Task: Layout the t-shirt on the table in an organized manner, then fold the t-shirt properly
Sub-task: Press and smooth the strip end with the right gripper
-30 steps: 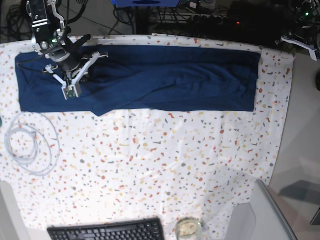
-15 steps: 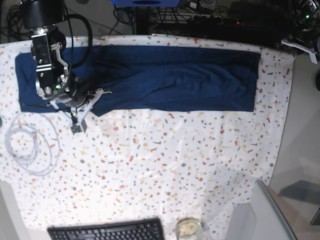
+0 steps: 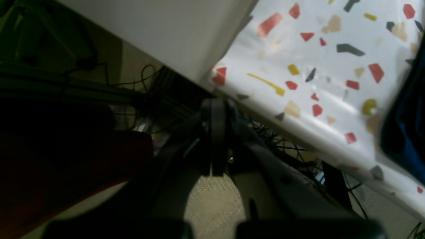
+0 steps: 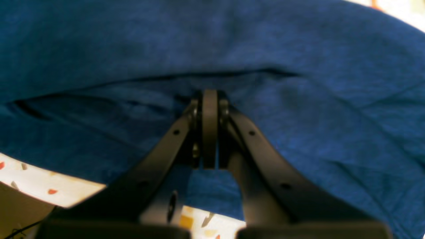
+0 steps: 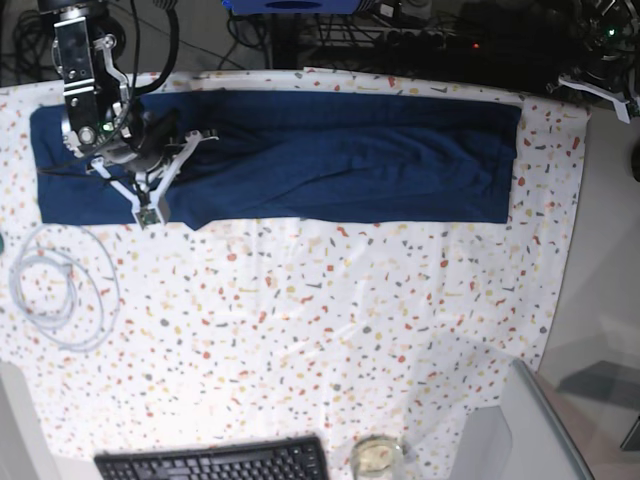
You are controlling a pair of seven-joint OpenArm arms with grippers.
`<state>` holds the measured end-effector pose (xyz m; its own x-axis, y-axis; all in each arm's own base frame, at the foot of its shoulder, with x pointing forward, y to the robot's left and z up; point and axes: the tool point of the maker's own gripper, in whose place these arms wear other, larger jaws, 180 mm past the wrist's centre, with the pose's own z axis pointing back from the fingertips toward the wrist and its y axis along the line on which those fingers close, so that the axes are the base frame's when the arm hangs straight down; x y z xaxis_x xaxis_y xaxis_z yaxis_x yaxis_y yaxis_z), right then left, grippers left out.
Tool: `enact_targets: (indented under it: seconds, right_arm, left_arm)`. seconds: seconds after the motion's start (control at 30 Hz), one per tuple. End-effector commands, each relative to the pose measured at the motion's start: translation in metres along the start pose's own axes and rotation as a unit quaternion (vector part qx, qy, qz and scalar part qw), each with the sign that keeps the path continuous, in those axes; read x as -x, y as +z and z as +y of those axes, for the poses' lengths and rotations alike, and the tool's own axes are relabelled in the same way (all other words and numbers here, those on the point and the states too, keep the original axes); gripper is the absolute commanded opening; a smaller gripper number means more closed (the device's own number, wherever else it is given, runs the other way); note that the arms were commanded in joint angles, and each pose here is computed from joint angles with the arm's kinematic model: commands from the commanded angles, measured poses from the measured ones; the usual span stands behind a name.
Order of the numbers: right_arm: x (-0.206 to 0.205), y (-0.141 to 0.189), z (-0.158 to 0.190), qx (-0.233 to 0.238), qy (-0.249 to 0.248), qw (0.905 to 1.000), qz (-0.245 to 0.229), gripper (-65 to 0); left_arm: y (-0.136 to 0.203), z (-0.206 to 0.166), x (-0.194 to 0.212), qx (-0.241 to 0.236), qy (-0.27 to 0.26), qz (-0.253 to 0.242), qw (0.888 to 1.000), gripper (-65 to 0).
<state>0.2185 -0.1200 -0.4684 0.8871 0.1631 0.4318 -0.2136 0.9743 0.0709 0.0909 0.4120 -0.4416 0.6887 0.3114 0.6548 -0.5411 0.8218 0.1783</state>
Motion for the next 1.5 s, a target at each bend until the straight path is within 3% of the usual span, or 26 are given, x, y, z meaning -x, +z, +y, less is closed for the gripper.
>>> enact_targets:
  seconds: [0.0,0.23,0.3,0.33,0.5,0.6,0.93,1.13,1.33,1.4,1.47]
  right_arm:
    - [-0.013,0.007,-0.004,0.004,0.004,0.9998,-0.019,-65.0]
    - [-0.060,0.038,0.004,0.005,0.026,0.9953,-0.094,-64.8]
    - [-0.057,0.039,0.002,0.008,0.034,0.9960,-0.083,-63.3]
    - [-0.052,0.039,-0.002,0.012,0.041,0.9966,-0.070,-59.7]
    - [-0.041,0.034,0.010,0.000,0.095,0.9945,-0.045,-29.3]
    - [-0.043,0.033,0.008,0.001,0.093,0.9947,-0.045,-24.2]
    - [-0.042,0.007,-0.009,0.012,0.085,0.9961,-0.021,-24.2]
    - [-0.038,-0.002,-0.010,0.009,0.079,0.9965,-0.026,-33.2]
    - [-0.034,-0.008,-0.014,0.011,0.076,0.9969,-0.015,-35.0]
    - [-0.034,-0.007,-0.014,0.011,0.076,0.9970,-0.014,-43.4]
    - [-0.035,-0.007,-0.016,0.012,0.074,0.9971,-0.015,-59.1]
  left_arm:
    - [0.001,0.008,-0.017,-0.007,-0.004,-0.025,1.000,-65.0]
    - [0.001,0.008,-0.015,-0.007,-0.004,-0.023,1.000,-65.0]
    - [0.001,0.009,-0.014,-0.008,-0.004,-0.021,1.000,-65.0]
    - [0.002,0.010,-0.014,-0.009,-0.004,-0.021,1.000,-65.0]
    - [0.002,0.013,-0.016,-0.011,-0.006,-0.023,1.000,-65.0]
    - [0.001,0.011,-0.018,-0.009,-0.007,-0.024,1.000,-65.0]
    - [0.001,0.011,-0.016,-0.009,-0.006,-0.022,1.000,-65.0]
    - [0.001,0.012,-0.015,-0.010,-0.006,-0.022,1.000,-65.0]
    - [0.001,0.012,-0.015,-0.010,-0.006,-0.022,1.000,-65.0]
    - [0.001,0.012,-0.015,-0.010,-0.006,-0.022,1.000,-65.0]
    - [0.001,0.012,-0.015,-0.010,-0.006,-0.022,1.000,-65.0]
